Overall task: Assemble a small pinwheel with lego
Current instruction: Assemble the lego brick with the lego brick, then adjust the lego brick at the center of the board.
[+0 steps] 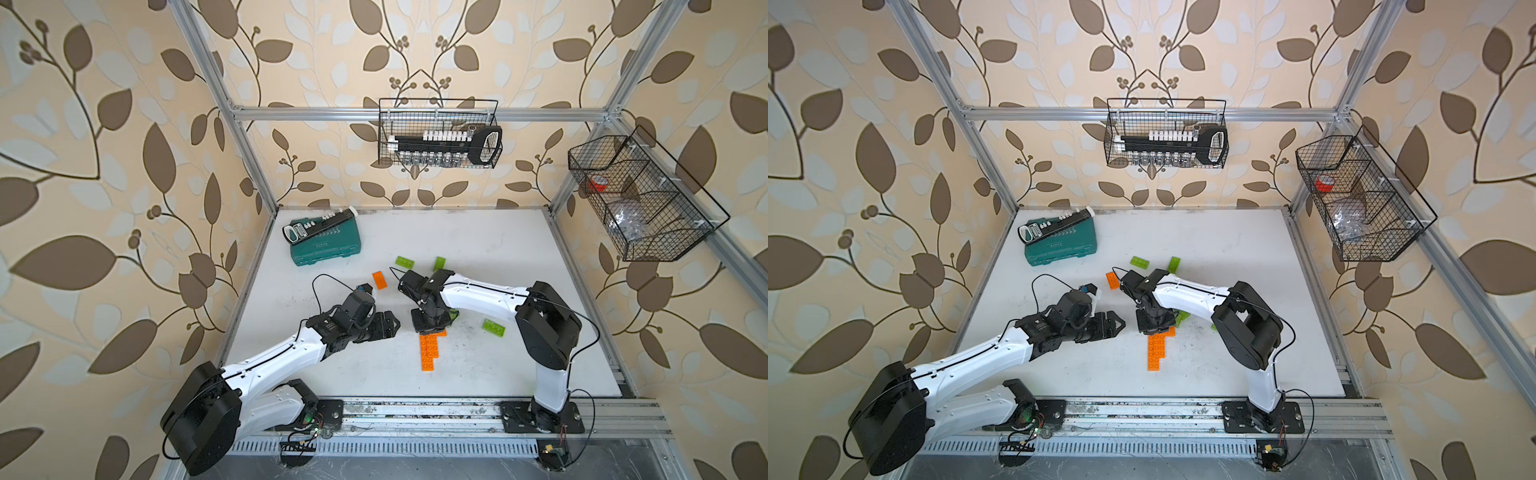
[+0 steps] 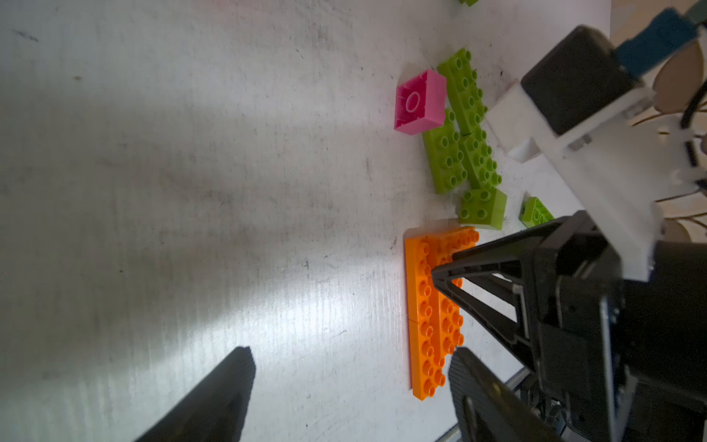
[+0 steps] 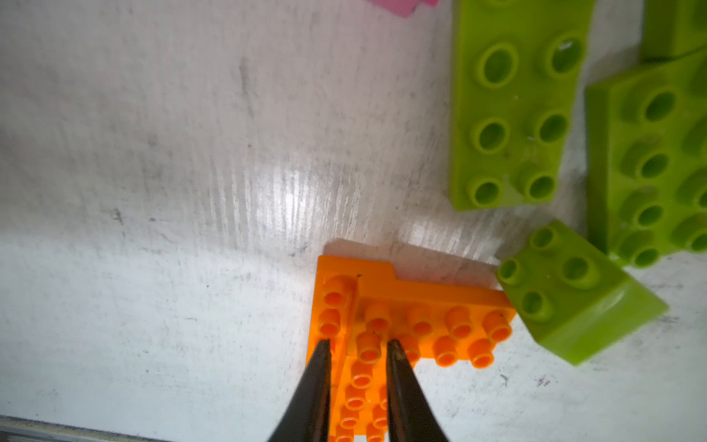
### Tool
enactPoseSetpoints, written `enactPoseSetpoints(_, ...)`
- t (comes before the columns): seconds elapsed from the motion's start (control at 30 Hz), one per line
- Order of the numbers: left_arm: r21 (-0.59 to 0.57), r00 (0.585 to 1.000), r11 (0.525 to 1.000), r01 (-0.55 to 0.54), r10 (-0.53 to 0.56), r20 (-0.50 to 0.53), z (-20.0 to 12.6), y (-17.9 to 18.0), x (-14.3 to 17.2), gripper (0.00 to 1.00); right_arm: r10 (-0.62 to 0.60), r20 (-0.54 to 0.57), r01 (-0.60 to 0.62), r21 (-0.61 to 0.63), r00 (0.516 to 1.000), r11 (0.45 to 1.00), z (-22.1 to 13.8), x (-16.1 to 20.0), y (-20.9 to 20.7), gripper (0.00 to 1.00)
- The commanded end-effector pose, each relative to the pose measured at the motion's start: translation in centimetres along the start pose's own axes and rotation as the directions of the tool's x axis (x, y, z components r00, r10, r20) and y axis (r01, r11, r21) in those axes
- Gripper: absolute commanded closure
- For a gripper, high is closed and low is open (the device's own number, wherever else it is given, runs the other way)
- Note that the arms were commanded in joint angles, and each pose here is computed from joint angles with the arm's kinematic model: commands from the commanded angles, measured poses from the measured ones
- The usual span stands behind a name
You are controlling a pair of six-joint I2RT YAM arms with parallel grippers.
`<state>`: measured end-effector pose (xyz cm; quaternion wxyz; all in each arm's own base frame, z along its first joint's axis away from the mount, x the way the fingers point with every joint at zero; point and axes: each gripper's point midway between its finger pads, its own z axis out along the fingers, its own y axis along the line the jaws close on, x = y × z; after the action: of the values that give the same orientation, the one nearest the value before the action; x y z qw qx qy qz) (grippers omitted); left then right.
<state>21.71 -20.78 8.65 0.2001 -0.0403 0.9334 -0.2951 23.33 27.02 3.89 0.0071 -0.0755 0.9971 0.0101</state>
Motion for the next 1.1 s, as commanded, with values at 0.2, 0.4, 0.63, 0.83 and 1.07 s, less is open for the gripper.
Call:
enactPoseSetpoints(0.2, -0.023, 0.997, 0.997, -0.067, 0.068, 0.023, -0.4, -1.1, -1.5, 0.17, -0.018, 0.154, 0.022, -0.025, 0.988, 0.999, -5.2, -1.6, -1.3, 0.71)
enactPoseSetpoints(0.4, -0.047, 0.974, 0.973, -0.226, 0.226, -0.005, 1.0, -4.9, -2.4, 0.16, 0.018, 0.201, -0.022, 0.016, 0.979, 1.000, -6.3, -3.6, -8.2, 0.62)
enactPoseSetpoints(0.63, -0.027, 0.930, 0.931, -0.365, 0.363, -0.061, 4.8, -10.1, -1.8, 0.16, 0.113, 0.199, -0.119, 0.018, 0.974, 0.993, -5.6, -6.5, -16.3, 0.47)
enactPoseSetpoints(0.83, 0.015, 0.903, 0.906, -0.422, 0.422, -0.081, 7.2, -13.9, -1.8, 0.15, 0.124, 0.137, -0.126, 0.008, 0.983, 0.992, -3.6, -8.2, -18.6, 0.36)
enactPoseSetpoints(1.07, 0.034, 0.904, 0.908, -0.417, 0.419, -0.082, 8.0, -15.1, -2.0, 0.16, 0.143, 0.064, -0.143, -0.007, 0.988, 0.990, -1.1, -9.4, -19.2, 0.35)
